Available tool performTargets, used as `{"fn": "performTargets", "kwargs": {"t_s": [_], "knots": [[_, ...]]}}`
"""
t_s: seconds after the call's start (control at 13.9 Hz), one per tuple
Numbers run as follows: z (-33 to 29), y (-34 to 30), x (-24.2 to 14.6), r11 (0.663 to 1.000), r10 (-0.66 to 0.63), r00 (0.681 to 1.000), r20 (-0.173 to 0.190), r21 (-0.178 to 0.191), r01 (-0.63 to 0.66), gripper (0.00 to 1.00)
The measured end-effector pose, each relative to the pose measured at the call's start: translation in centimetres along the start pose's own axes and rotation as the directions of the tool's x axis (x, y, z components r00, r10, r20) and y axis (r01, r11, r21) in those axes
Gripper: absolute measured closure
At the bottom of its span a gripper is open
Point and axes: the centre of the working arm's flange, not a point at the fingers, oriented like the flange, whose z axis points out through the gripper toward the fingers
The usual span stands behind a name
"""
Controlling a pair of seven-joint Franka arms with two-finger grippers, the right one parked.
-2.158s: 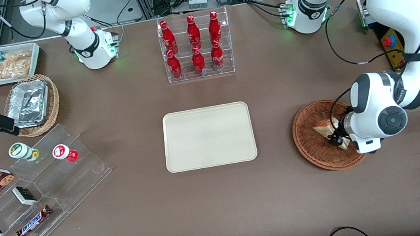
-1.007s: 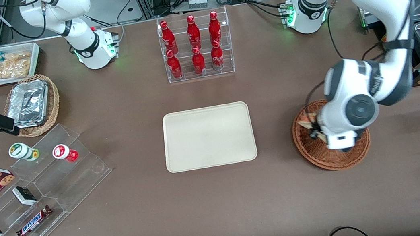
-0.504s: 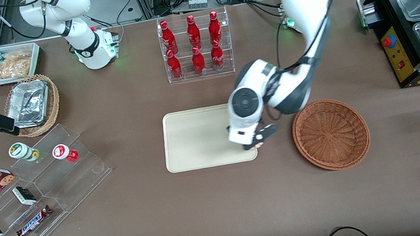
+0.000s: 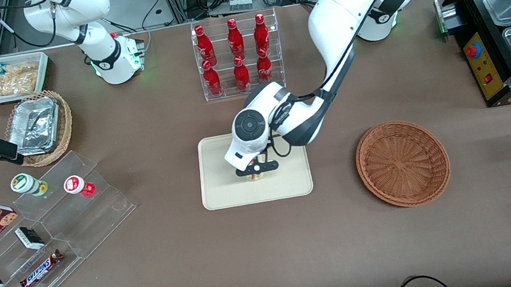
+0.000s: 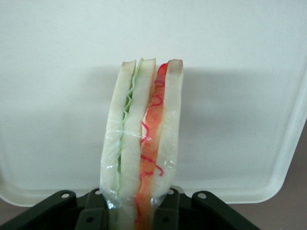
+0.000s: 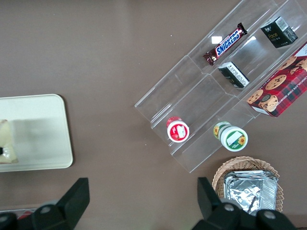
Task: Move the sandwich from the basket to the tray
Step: 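Lower the sandwich onto the tray and open the left gripper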
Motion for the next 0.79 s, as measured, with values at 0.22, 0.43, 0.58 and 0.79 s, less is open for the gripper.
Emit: {"fn": "performTargets", "kwargs": {"t_s": [0.22,0.43,0.58,0.79], "knots": [[2.1,0.9,-0.7,1.000,0.024,1.000,0.008,0.002,-0.024,0.73],[2.7,0.7,-0.5,1.000,0.027,1.000,0.013,0.006,-0.027,0.70],[2.9,0.6,-0.4,1.000,0.027,1.000,0.014,0.008,-0.027,0.70],[3.1,0.5,-0.3,1.000,0.026,1.000,0.015,0.010,-0.026,0.63]]}}
